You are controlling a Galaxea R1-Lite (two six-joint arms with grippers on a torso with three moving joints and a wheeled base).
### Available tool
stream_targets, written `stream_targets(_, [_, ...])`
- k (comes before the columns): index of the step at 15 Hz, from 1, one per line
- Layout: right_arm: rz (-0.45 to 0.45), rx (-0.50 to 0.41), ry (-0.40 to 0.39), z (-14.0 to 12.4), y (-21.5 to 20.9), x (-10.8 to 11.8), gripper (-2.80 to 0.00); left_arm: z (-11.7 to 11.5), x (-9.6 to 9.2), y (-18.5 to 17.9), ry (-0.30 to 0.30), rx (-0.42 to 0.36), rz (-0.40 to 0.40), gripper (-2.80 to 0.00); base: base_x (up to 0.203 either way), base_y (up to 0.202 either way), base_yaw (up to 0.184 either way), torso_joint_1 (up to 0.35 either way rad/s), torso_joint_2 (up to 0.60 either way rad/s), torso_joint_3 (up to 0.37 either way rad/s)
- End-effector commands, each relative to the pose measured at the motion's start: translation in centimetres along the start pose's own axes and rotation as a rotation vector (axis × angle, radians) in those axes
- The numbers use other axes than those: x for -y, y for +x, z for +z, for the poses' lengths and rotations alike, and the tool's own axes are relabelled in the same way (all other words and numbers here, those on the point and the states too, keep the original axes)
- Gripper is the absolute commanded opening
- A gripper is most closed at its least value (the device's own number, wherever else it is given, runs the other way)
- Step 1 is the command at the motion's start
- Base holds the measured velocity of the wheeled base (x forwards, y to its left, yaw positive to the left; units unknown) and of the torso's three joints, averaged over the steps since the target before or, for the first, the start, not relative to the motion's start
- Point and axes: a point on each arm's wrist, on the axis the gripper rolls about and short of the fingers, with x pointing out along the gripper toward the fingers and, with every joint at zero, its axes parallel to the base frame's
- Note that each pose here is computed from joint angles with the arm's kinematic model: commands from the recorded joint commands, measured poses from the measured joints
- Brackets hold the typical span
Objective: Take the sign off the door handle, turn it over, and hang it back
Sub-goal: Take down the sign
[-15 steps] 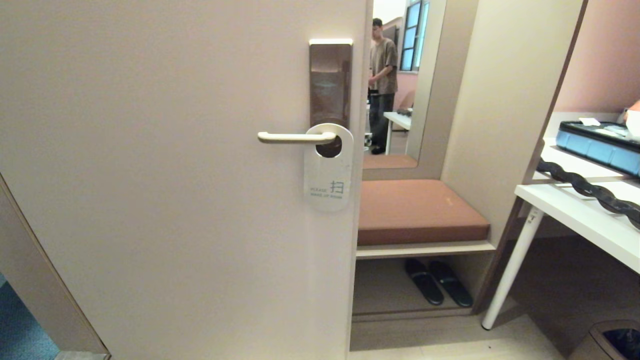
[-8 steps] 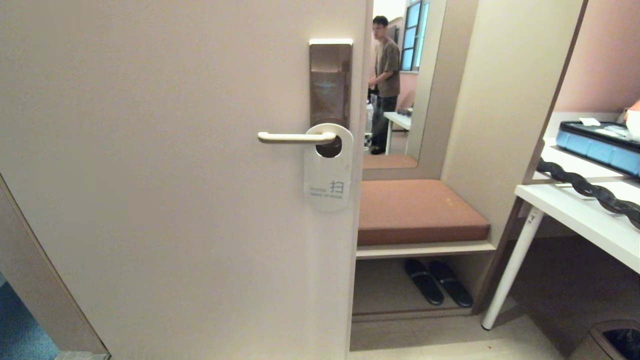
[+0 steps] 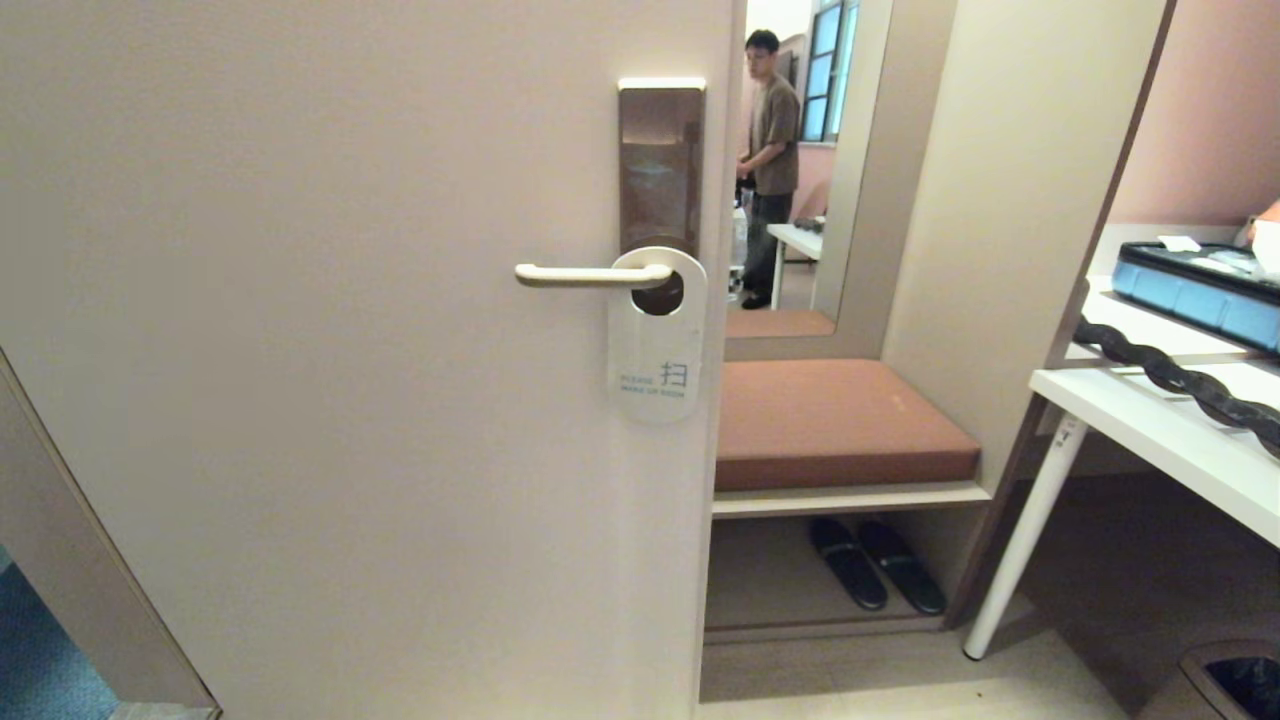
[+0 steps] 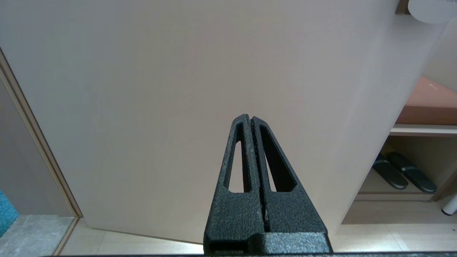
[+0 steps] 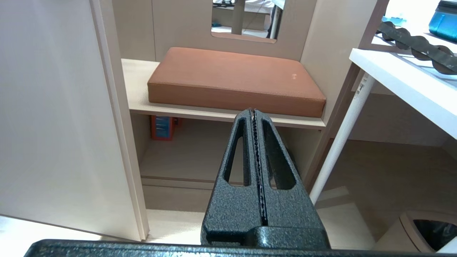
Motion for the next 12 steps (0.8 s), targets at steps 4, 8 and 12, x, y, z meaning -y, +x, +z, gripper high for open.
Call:
stream_targets(4, [-0.002,0.000,0.000,0.00,0.00,0.01,-2.80,0.00,0.00,0.01,-0.001,-0.001,0.001,-2.80,0.000,0.000,0.000,0.000,0.00,0.000])
stream_targets(8, [-0.002,0.000,0.000,0.00,0.00,0.01,-2.80,0.00,0.00,0.01,-0.001,-0.001,0.001,-2.80,0.000,0.000,0.000,0.000,0.00,0.000])
stream_targets(12, [-0.004,0.000,0.000,0.00,0.00,0.01,-2.80,0.01,0.00,0.01,-0.001,0.000,0.001,-2.80,0.000,0.000,0.000,0.000,0.00,0.000])
